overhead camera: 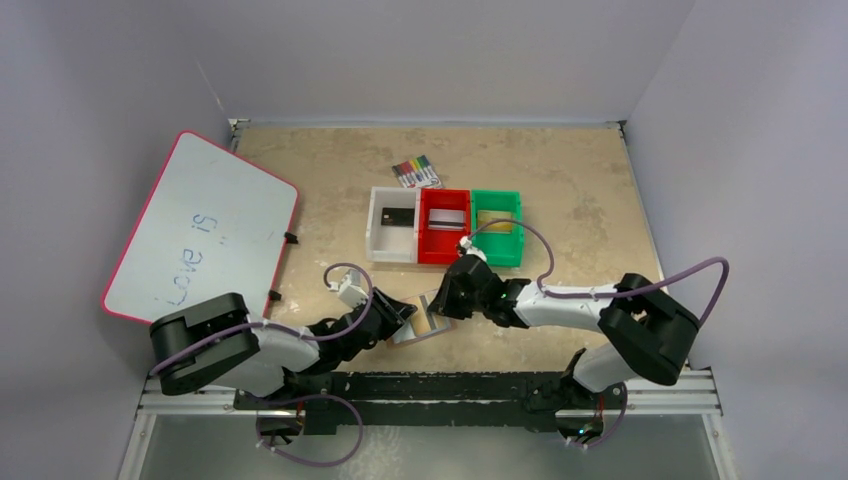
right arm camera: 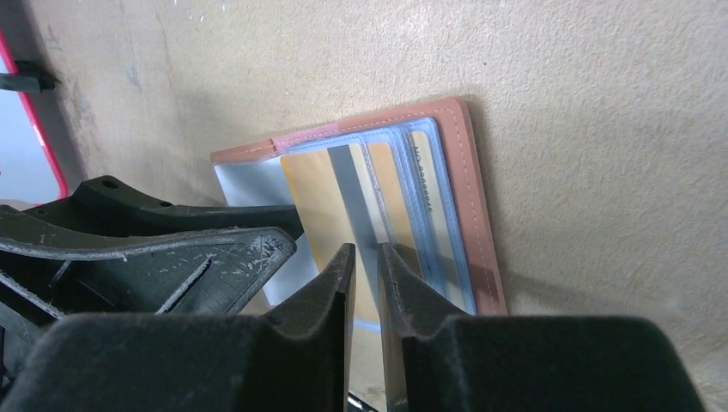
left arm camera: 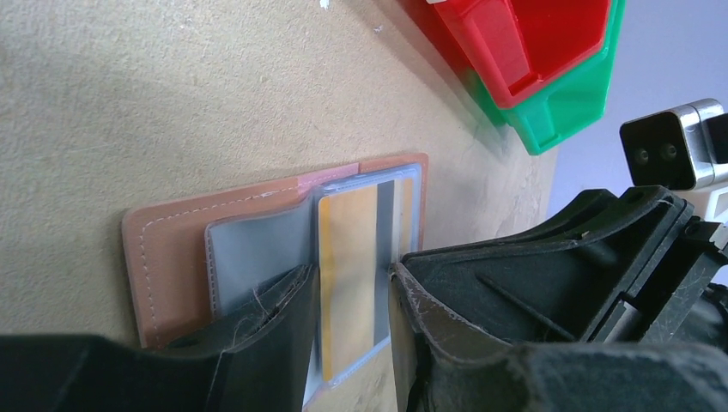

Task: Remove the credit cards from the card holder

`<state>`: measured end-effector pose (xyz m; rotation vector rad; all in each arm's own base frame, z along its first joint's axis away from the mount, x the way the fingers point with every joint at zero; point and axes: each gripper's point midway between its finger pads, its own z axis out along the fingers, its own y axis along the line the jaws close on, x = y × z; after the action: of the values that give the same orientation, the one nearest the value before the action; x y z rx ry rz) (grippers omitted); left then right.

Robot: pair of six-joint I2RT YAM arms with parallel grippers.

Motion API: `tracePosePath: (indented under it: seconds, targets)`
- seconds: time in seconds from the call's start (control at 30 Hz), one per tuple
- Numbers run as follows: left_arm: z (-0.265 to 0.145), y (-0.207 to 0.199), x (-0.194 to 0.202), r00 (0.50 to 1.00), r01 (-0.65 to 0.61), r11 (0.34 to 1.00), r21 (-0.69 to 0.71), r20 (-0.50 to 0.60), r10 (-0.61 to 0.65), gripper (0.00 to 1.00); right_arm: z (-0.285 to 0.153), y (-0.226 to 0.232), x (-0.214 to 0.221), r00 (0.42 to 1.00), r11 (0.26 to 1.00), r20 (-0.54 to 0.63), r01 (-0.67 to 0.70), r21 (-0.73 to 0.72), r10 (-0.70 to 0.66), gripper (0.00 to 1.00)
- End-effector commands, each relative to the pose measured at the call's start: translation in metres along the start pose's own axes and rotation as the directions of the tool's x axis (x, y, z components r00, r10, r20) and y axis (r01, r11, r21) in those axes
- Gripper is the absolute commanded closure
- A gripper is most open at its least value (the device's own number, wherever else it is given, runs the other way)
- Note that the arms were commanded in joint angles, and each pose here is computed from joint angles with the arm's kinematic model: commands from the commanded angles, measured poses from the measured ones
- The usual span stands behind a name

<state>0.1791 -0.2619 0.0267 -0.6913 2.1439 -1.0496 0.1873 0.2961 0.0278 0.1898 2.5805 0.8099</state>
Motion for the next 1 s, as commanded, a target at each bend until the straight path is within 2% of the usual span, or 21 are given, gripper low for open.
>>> tracePosePath:
  seconds: [0.0, 0.2, 0.4, 0.63, 0.83, 0.97]
  targets:
    - [-0.004, 0.053, 0.01, 0.994, -0.103, 0.979, -0.174, -0.065, 0.093, 0.64, -0.007, -0.066, 0.016, 0.998, 0.97, -0.042, 0.05, 0.237, -0.041, 0.8]
    - [-0.004, 0.054, 0.01, 0.992, -0.121, 0.974, -0.19, -0.067, 0.11, 0.65, -0.009, -0.067, 0.016, 0.998, 0.968, -0.039, 0.051, 0.244, -0.043, 0.8]
    - [-0.002, 0.05, 0.012, 0.99, -0.132, 0.975, -0.18, -0.076, 0.12, 0.64, -0.002, -0.057, 0.023, 0.996, 0.983, -0.072, 0.06, 0.172, -0.049, 0.83]
    - [-0.001, 0.051, 0.015, 0.991, -0.119, 0.978, -0.169, -0.085, 0.106, 0.66, 0.011, -0.07, 0.032, 0.994, 0.975, -0.103, 0.065, 0.213, -0.044, 0.94]
    - [-0.005, 0.055, 0.01, 0.996, -0.078, 0.983, -0.169, -0.058, 0.069, 0.73, 0.008, -0.082, 0.038, 0.993, 0.966, -0.118, 0.057, 0.25, -0.028, 0.94]
    - [-0.005, 0.052, 0.008, 0.996, -0.082, 0.983, -0.164, -0.05, 0.075, 0.74, 0.008, -0.083, 0.038, 0.993, 0.965, -0.116, 0.058, 0.255, -0.029, 0.94]
